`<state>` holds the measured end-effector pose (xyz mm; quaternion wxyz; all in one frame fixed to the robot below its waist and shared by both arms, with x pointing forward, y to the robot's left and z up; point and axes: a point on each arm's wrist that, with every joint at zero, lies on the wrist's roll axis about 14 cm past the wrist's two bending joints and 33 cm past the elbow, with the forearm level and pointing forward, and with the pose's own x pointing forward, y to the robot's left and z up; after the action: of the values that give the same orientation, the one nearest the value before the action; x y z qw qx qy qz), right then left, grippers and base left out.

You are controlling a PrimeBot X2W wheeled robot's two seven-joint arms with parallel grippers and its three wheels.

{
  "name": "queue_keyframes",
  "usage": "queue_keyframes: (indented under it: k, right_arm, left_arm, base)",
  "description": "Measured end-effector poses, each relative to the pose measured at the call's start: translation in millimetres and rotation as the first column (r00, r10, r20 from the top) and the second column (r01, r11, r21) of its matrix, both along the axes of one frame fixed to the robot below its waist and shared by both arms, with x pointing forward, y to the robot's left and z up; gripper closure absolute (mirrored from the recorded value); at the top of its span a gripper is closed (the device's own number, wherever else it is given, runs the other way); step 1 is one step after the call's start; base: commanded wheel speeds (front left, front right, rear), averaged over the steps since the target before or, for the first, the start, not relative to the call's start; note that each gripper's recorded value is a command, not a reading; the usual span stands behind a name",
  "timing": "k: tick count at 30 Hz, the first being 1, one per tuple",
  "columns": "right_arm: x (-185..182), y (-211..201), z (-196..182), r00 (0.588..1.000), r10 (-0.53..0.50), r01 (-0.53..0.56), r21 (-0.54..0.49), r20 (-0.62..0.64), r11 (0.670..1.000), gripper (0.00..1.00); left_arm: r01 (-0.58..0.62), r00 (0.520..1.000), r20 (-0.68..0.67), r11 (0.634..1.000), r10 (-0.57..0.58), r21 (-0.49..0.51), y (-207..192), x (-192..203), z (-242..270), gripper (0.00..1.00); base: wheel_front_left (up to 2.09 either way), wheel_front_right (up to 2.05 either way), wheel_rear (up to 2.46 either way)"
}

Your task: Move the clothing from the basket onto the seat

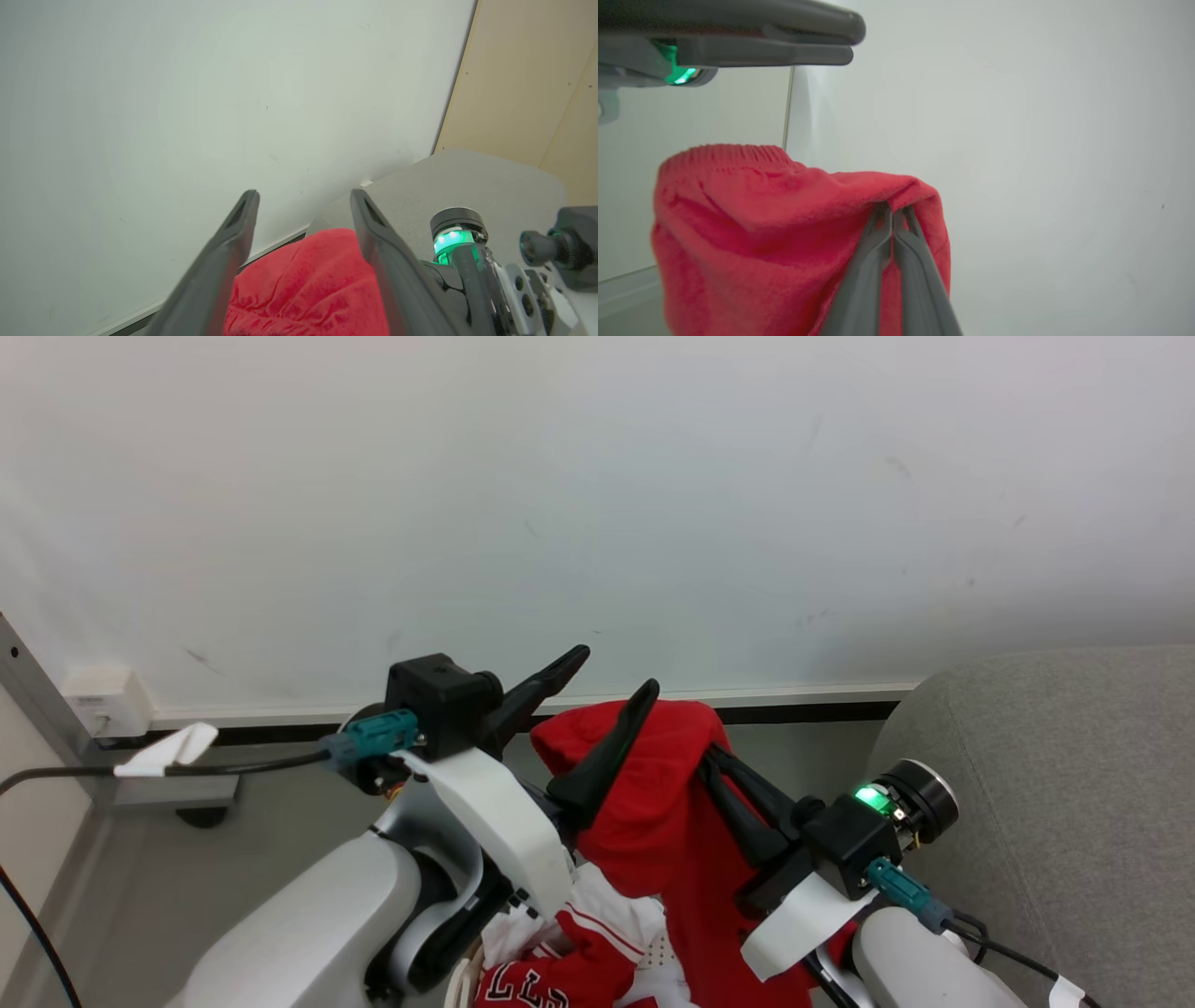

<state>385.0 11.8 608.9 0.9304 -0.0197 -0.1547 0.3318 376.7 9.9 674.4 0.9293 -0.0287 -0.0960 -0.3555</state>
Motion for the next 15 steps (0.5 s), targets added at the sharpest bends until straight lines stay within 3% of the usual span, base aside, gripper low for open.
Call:
queue_keyframes:
  k: [15]
  right_arm:
    - [12, -27, 9, 0.996, -0.088, 0.088, 0.031, 0.016, 0.996, 1.0]
  left_arm:
    - [0.001, 1.0, -0.022, 1.0, 0.0, 0.013, -1, 2, -10, 0.0]
  base:
    - [0.0, 0.0, 0.0]
